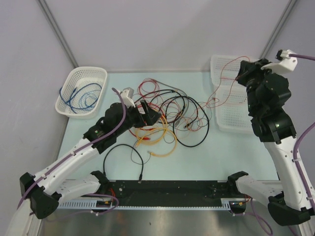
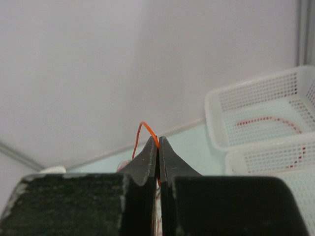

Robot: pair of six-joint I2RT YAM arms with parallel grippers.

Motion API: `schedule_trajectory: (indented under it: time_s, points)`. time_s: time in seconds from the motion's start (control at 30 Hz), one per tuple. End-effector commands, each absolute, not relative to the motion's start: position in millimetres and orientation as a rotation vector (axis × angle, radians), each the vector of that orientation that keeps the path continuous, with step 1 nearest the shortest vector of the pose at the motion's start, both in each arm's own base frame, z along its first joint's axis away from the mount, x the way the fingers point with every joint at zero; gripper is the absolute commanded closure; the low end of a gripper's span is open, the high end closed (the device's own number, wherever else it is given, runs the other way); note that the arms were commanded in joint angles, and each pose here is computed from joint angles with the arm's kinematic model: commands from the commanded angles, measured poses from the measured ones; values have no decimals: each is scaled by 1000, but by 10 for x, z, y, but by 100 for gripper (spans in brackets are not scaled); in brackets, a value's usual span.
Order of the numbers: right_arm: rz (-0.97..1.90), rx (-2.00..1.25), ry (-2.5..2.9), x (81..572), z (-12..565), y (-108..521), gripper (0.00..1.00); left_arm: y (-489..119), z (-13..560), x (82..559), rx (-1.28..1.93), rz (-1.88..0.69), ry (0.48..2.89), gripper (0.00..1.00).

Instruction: Untangle the cables

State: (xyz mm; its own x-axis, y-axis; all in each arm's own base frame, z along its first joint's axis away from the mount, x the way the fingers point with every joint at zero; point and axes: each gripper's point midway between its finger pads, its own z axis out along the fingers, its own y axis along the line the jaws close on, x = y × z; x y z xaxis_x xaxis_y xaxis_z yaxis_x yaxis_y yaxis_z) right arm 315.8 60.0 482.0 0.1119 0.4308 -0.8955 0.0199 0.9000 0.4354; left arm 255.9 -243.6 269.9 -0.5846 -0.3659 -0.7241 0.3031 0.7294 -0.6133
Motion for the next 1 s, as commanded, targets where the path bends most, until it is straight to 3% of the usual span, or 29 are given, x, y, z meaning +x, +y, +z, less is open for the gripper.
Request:
schedule_trajectory:
  time_s: [0.0,0.23,0.4,0.97]
  points:
    - [258,533,1181,3047,5499,177,100,-2445,2638,2467,-70,-970,1998,1]
    - [138,647,977,2908,6147,-264,100,-2491,2379,2369,-71,-1008,2063,1]
    - [-34,694,943,2928,6250,-508,100,-2519,2247,2336,-67,-1020,2098,1]
    - [-256,929,1168,3432,4524,-1188,100,-2504,1846,2152,-77,-1050,2198,1]
